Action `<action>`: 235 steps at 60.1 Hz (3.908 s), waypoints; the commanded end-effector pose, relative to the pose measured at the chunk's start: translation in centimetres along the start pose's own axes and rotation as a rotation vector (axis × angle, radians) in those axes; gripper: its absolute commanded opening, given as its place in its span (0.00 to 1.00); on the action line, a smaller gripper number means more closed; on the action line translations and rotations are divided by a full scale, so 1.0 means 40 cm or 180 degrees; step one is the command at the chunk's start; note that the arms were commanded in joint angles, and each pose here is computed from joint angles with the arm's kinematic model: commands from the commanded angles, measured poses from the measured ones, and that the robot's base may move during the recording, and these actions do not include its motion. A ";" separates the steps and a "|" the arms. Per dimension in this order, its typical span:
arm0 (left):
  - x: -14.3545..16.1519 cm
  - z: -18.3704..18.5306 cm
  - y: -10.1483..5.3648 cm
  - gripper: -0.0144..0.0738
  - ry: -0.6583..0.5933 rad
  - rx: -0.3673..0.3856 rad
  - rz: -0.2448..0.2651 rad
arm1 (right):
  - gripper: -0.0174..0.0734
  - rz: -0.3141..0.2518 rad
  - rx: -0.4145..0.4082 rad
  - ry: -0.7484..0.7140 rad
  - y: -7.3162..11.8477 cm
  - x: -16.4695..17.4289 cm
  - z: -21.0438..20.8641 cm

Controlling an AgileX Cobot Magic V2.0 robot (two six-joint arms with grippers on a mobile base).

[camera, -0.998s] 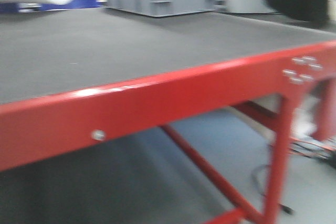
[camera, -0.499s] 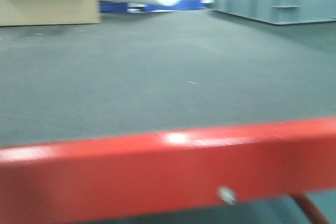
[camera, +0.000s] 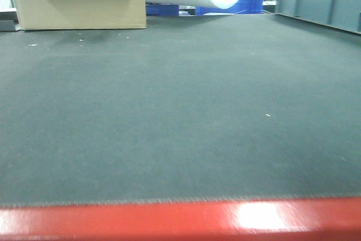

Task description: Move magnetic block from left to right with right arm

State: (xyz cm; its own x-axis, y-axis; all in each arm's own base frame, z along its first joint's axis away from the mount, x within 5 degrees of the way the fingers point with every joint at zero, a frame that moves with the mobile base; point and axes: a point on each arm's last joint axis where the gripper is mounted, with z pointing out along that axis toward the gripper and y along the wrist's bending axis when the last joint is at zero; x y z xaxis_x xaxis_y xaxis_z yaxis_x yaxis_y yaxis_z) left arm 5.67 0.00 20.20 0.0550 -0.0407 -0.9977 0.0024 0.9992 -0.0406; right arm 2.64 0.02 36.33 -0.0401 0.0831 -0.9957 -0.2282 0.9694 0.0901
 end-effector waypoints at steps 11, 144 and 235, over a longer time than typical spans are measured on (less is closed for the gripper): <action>-0.014 -0.003 -0.008 0.03 -0.0291 0.0175 -0.0038 | 0.30 -0.0044 -0.0040 -0.0334 0.005 -0.040 -0.003; -0.014 -0.003 0.008 0.03 -0.0307 -0.0183 -0.0001 | 0.55 -0.0522 -0.0955 0.2689 0.301 0.297 0.866; -0.014 -0.003 0.008 0.03 -0.0301 -0.0183 -0.0001 | 0.26 -0.0178 -0.1127 0.0972 0.104 0.073 0.182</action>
State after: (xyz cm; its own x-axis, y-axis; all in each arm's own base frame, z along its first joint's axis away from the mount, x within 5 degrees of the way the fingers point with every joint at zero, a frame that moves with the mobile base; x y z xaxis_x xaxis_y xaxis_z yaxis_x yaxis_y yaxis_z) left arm 5.66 0.34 20.20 0.0574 -0.0373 -0.9977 -0.0577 0.9975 -0.0406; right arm 10.07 6.92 31.96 -0.4009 -0.1682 -0.9006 -0.5522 0.8287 0.0910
